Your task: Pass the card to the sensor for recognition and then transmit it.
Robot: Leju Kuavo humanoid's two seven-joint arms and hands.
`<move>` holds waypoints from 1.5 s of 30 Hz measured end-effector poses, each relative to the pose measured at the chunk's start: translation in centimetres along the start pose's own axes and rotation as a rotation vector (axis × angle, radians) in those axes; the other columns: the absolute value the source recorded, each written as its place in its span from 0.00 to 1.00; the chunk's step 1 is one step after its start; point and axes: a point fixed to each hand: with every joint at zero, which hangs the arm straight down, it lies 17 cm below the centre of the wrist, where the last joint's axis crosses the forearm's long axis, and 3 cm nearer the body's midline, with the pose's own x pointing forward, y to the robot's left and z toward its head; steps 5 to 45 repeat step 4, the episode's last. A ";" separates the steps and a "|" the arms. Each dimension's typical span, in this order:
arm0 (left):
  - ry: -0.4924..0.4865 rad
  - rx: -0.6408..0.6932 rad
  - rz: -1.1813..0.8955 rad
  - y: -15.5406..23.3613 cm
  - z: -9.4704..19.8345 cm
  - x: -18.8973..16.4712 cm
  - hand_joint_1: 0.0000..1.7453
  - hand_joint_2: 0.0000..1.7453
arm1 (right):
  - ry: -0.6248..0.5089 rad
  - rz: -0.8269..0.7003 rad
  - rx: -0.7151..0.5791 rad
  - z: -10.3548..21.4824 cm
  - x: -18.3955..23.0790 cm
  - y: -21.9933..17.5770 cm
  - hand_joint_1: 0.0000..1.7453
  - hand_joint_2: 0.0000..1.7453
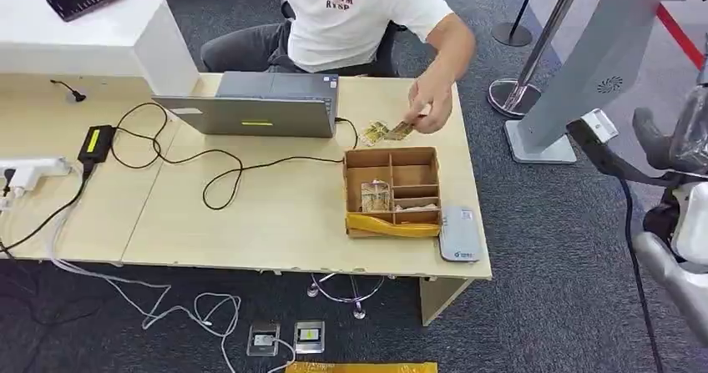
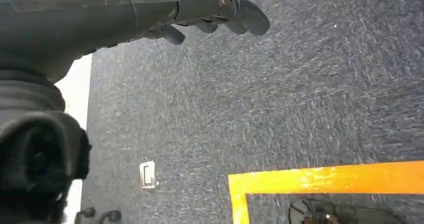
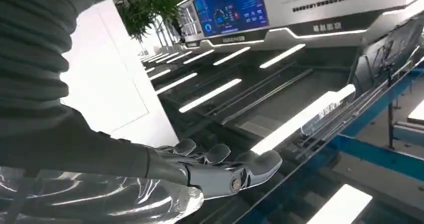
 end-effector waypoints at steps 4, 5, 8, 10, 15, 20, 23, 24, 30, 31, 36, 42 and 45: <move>0.024 0.005 0.037 -0.2 0.2 -0.4 0.00 0.00 | 0.174 -0.026 0.045 1.7 -6.7 1.0 0.00 1.00; 0.024 0.005 0.037 -0.2 0.2 -0.4 0.00 0.00 | 0.174 -0.026 0.045 1.7 -6.7 1.0 0.00 1.00; 0.024 0.005 0.037 -0.2 0.2 -0.4 0.00 0.00 | 0.174 -0.026 0.045 1.7 -6.7 1.0 0.00 1.00; 0.024 0.005 0.037 -0.2 0.2 -0.4 0.00 0.00 | 0.174 -0.026 0.045 1.7 -6.7 1.0 0.00 1.00; 0.024 0.005 0.037 -0.2 0.2 -0.4 0.00 0.00 | 0.174 -0.026 0.045 1.7 -6.7 1.0 0.00 1.00; 0.024 0.005 0.037 -0.2 0.2 -0.4 0.00 0.00 | 0.174 -0.026 0.045 1.7 -6.7 1.0 0.00 1.00; 0.024 0.005 0.037 -0.2 0.2 -0.4 0.00 0.00 | 0.174 -0.026 0.045 1.7 -6.7 1.0 0.00 1.00; 0.024 0.005 0.037 -0.2 0.2 -0.4 0.00 0.00 | 0.174 -0.026 0.045 1.7 -6.7 1.0 0.00 1.00; 0.024 0.005 0.037 -0.2 0.2 -0.4 0.00 0.00 | 0.174 -0.026 0.045 1.7 -6.7 1.0 0.00 1.00; 0.024 0.005 0.037 -0.2 0.2 -0.4 0.00 0.00 | 0.174 -0.026 0.045 1.7 -6.7 1.0 0.00 1.00; 0.024 0.005 0.037 -0.2 0.2 -0.4 0.00 0.00 | 0.174 -0.026 0.045 1.7 -6.7 1.0 0.00 1.00; 0.024 0.005 0.037 -0.2 0.2 -0.4 0.00 0.00 | 0.174 -0.026 0.045 1.7 -6.7 1.0 0.00 1.00; 0.024 0.005 0.037 -0.2 0.2 -0.4 0.00 0.00 | 0.174 -0.026 0.045 1.7 -6.7 1.0 0.00 1.00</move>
